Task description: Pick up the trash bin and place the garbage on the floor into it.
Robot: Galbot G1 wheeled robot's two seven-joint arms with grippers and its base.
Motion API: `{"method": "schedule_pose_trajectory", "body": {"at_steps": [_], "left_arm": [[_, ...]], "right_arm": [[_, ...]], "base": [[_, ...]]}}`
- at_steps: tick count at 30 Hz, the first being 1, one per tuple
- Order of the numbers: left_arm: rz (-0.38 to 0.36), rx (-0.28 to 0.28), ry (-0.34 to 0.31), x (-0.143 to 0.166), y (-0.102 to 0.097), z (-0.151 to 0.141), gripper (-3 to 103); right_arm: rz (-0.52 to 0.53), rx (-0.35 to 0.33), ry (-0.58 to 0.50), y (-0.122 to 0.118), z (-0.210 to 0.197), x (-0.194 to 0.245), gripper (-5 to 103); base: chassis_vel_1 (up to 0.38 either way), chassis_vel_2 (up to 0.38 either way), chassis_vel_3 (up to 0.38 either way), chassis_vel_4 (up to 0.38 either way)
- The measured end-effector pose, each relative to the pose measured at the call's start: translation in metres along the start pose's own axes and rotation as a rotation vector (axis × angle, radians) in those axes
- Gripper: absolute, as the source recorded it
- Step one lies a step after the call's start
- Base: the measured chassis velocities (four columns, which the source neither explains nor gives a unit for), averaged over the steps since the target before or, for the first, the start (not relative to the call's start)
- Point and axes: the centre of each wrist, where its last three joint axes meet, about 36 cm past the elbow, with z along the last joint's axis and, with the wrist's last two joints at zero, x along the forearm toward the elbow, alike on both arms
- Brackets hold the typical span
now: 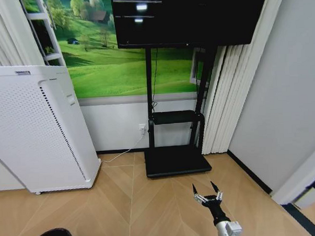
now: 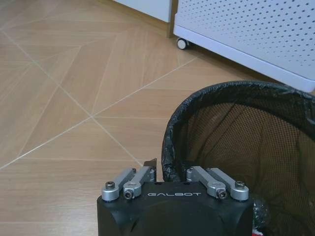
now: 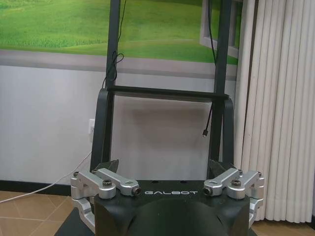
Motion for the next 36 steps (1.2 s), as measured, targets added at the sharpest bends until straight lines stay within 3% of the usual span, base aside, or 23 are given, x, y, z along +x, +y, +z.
{"method": "schedule_pose_trajectory", "body": {"at_steps": [1, 2, 8, 11, 12, 14, 15, 17, 19, 23, 25, 26, 28, 29, 30, 33, 34, 36], "left_arm": [[0.000, 0.000, 0.000, 0.000, 0.000, 0.000, 20], [-0.017, -0.003, -0.003, 0.000, 0.003, 0.002, 32], [-0.048, -0.004, -0.025, 0.002, 0.011, -0.004, 48], [-0.043, -0.020, -0.105, 0.014, 0.013, -0.024, 64], [-0.043, -0.020, -0.105, 0.014, 0.013, -0.024, 64], [-0.049, -0.057, -0.170, 0.017, 0.016, -0.033, 76], [-0.049, -0.057, -0.170, 0.017, 0.016, -0.033, 76], [-0.048, -0.111, -0.249, 0.019, 0.020, -0.042, 86], [-0.044, -0.121, -0.267, 0.020, 0.020, -0.044, 86], [-0.022, -0.140, -0.317, 0.025, 0.017, -0.052, 96], [0.018, -0.150, -0.381, 0.032, 0.011, -0.063, 100], [0.018, -0.150, -0.381, 0.032, 0.011, -0.063, 100], [0.131, -0.173, -0.513, 0.049, -0.006, -0.089, 100], [0.252, -0.187, -0.603, 0.070, -0.032, -0.114, 100], [0.252, -0.187, -0.603, 0.070, -0.032, -0.114, 100], [0.523, -0.247, -0.688, 0.121, -0.121, -0.147, 100], [0.523, -0.247, -0.688, 0.121, -0.121, -0.147, 100], [0.637, -0.260, -0.672, 0.142, -0.169, -0.144, 100]], "right_arm": [[0.000, 0.000, 0.000, 0.000, 0.000, 0.000, 100], [0.000, -0.001, 0.000, 0.000, 0.000, -0.001, 100], [0.004, -0.005, 0.001, -0.001, 0.001, -0.001, 100], [0.011, -0.002, 0.001, -0.004, 0.000, -0.001, 100], [0.011, -0.002, 0.001, -0.004, 0.000, -0.001, 100], [0.012, -0.003, 0.001, -0.004, 0.001, -0.002, 100], [0.012, -0.003, 0.001, -0.004, 0.001, -0.002, 100], [0.014, -0.007, 0.000, -0.003, 0.001, -0.002, 100], [0.014, -0.008, 0.000, -0.003, 0.001, -0.002, 100], [0.014, -0.009, 0.000, -0.002, 0.002, -0.002, 100], [0.015, -0.009, 0.000, -0.001, 0.002, -0.002, 100], [0.015, -0.009, 0.000, -0.001, 0.002, -0.002, 100], [0.016, -0.011, 0.001, 0.000, 0.001, 0.001, 100], [0.019, -0.013, -0.004, 0.000, -0.004, 0.005, 100], [0.019, -0.013, -0.004, 0.000, -0.004, 0.005, 100], [0.036, -0.012, -0.001, 0.003, -0.026, 0.033, 100], [0.036, -0.012, -0.001, 0.003, -0.026, 0.033, 100], [0.056, 0.003, -0.011, 0.004, -0.031, 0.048, 100]], "base": [[0.000, 0.000, 0.000, 0.000], [0.000, 0.000, 0.000, 0.000], [0.000, 0.000, 0.000, 0.000], [0.000, 0.000, 0.000, 0.000], [0.000, 0.000, 0.000, 0.000], [0.000, 0.000, 0.000, 0.000], [0.000, 0.000, 0.000, 0.000], [0.000, 0.000, 0.000, 0.000], [0.000, 0.000, 0.000, 0.000], [0.000, 0.000, 0.000, 0.000], [0.000, 0.000, 0.000, 0.000], [0.000, 0.000, 0.000, 0.000], [0.000, 0.000, 0.000, 0.000], [0.000, 0.000, 0.000, 0.000], [0.000, 0.000, 0.000, 0.000], [0.000, 0.000, 0.000, 0.000], [0.000, 0.000, 0.000, 0.000], [0.000, 0.000, 0.000, 0.000]]}}
